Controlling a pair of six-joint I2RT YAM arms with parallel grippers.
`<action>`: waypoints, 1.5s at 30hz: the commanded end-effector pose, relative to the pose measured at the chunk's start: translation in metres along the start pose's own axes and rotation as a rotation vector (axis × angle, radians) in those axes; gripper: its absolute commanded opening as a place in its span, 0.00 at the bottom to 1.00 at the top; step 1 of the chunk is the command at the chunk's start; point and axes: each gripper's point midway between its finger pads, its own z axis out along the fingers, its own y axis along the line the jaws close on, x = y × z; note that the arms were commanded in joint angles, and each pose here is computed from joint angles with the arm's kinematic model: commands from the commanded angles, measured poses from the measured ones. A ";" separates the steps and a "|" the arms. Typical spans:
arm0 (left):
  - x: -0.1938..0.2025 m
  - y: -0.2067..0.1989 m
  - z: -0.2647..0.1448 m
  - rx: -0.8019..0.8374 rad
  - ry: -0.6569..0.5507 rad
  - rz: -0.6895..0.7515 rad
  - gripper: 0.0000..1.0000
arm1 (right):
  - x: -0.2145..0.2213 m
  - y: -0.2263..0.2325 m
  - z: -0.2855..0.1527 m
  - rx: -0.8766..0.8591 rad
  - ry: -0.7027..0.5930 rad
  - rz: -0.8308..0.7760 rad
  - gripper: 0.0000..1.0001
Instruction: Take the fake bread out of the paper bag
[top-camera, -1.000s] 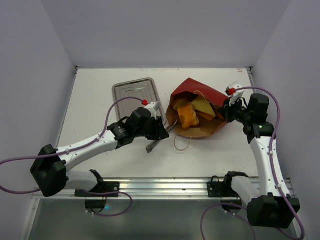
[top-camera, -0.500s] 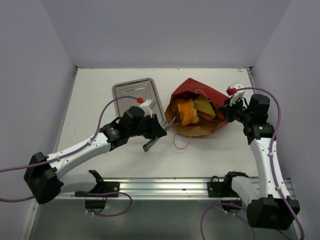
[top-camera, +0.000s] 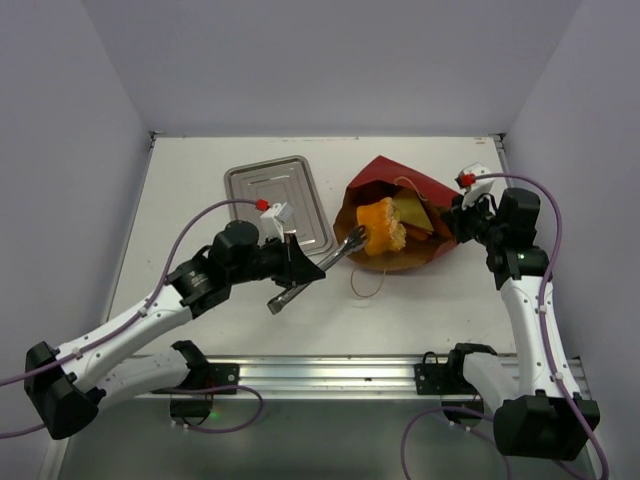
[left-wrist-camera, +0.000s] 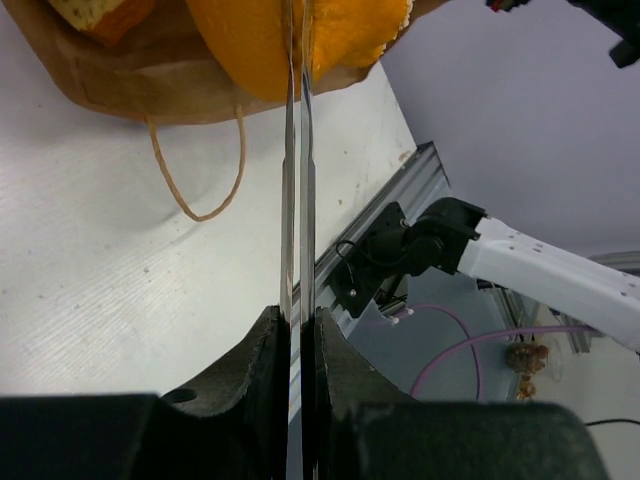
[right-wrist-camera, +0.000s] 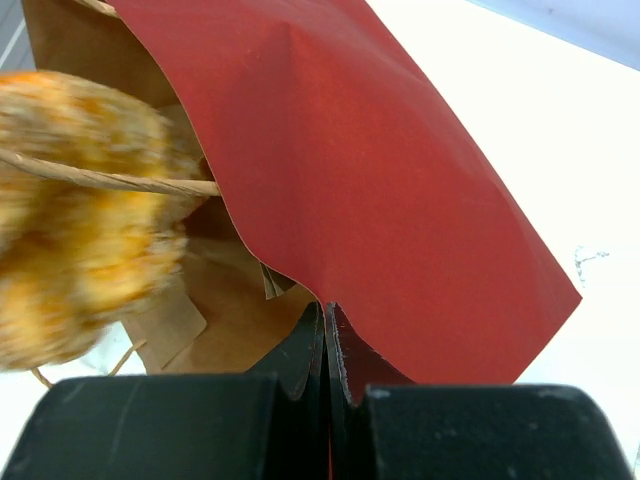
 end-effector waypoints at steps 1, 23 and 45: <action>-0.008 -0.027 -0.029 0.092 -0.022 0.060 0.00 | -0.011 -0.016 -0.002 0.084 -0.029 0.001 0.00; -0.094 -0.044 -0.117 -0.239 -0.263 0.200 0.00 | -0.011 -0.020 -0.002 0.113 -0.033 0.018 0.00; -0.224 0.133 -0.030 -0.503 -0.268 0.130 0.00 | -0.012 -0.018 -0.003 0.106 -0.043 0.028 0.00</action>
